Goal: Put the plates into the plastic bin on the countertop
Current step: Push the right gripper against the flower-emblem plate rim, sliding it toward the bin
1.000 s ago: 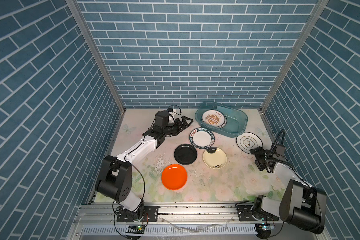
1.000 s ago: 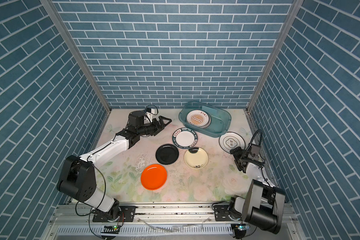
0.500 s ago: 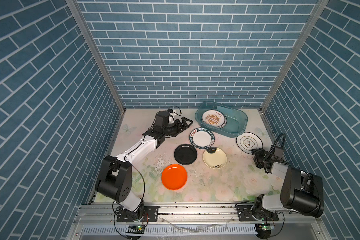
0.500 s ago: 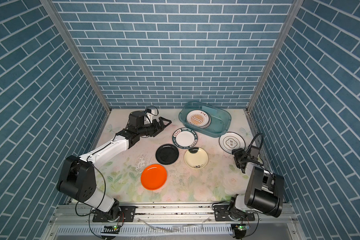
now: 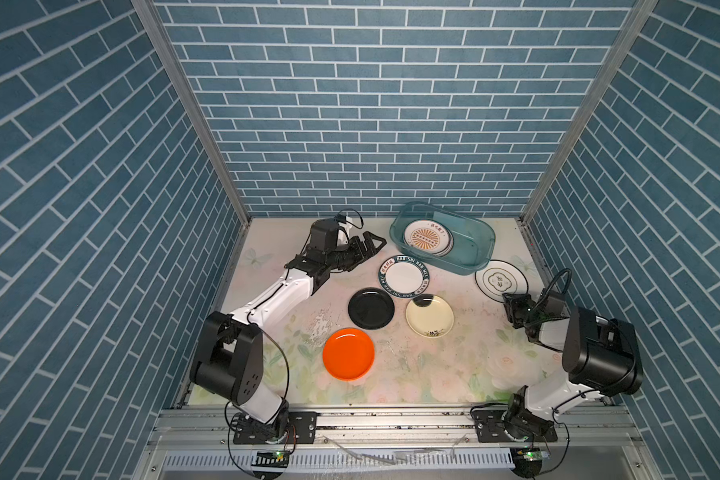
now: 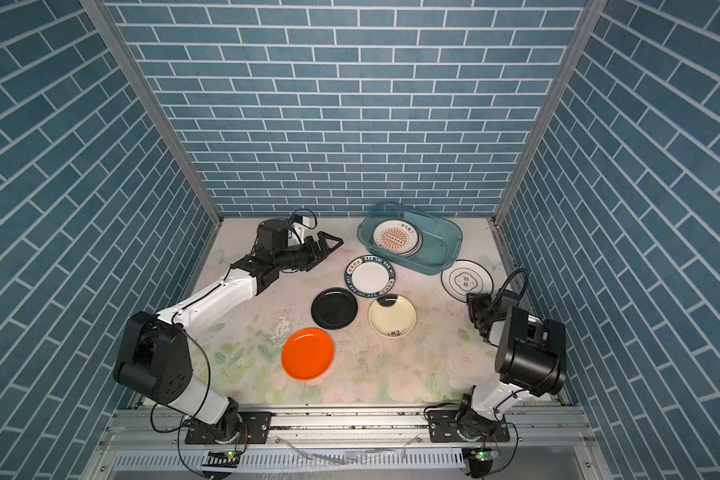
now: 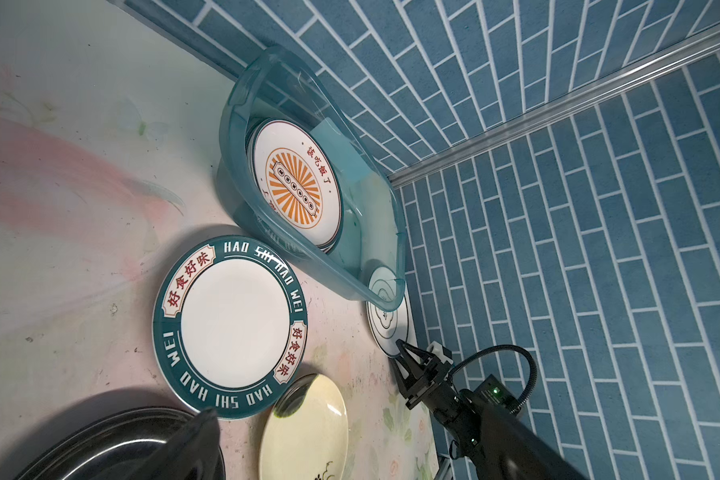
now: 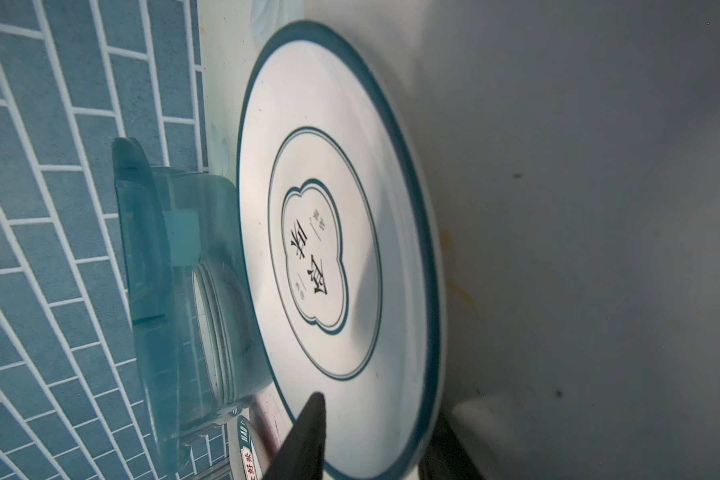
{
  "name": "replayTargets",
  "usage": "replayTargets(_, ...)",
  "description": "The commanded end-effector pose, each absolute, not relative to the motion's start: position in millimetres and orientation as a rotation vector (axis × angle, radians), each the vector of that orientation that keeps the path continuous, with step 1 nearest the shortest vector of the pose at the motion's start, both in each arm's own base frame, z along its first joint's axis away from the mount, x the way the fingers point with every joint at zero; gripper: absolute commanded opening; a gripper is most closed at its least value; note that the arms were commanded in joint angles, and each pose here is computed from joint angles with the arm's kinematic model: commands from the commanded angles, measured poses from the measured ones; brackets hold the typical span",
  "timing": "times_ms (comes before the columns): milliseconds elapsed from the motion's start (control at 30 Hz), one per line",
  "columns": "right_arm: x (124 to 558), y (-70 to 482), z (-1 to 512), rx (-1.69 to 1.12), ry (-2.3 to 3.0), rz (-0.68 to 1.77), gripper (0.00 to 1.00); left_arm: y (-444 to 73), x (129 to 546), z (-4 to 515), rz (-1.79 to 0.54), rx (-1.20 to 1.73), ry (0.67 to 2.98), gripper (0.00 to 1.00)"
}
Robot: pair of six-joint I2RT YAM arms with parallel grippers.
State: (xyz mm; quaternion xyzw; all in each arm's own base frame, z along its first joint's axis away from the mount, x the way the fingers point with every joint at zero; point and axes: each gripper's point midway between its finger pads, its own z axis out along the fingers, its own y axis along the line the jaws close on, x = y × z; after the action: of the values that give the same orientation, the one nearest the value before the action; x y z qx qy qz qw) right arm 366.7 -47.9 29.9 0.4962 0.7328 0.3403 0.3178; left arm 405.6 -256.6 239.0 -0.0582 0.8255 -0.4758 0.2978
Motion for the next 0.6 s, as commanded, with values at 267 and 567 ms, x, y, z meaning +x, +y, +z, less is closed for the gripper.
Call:
replayTargets(267,342.7,-45.8,4.0,1.438,1.971,0.854,0.07,-257.2,404.9,251.2,-1.256,-0.125,2.175,0.99)
replayTargets(567,336.9,-51.9,17.7,1.438,1.964,0.797,0.06,-258.4,403.6,250.0,-1.262,-0.117,2.177,0.99)
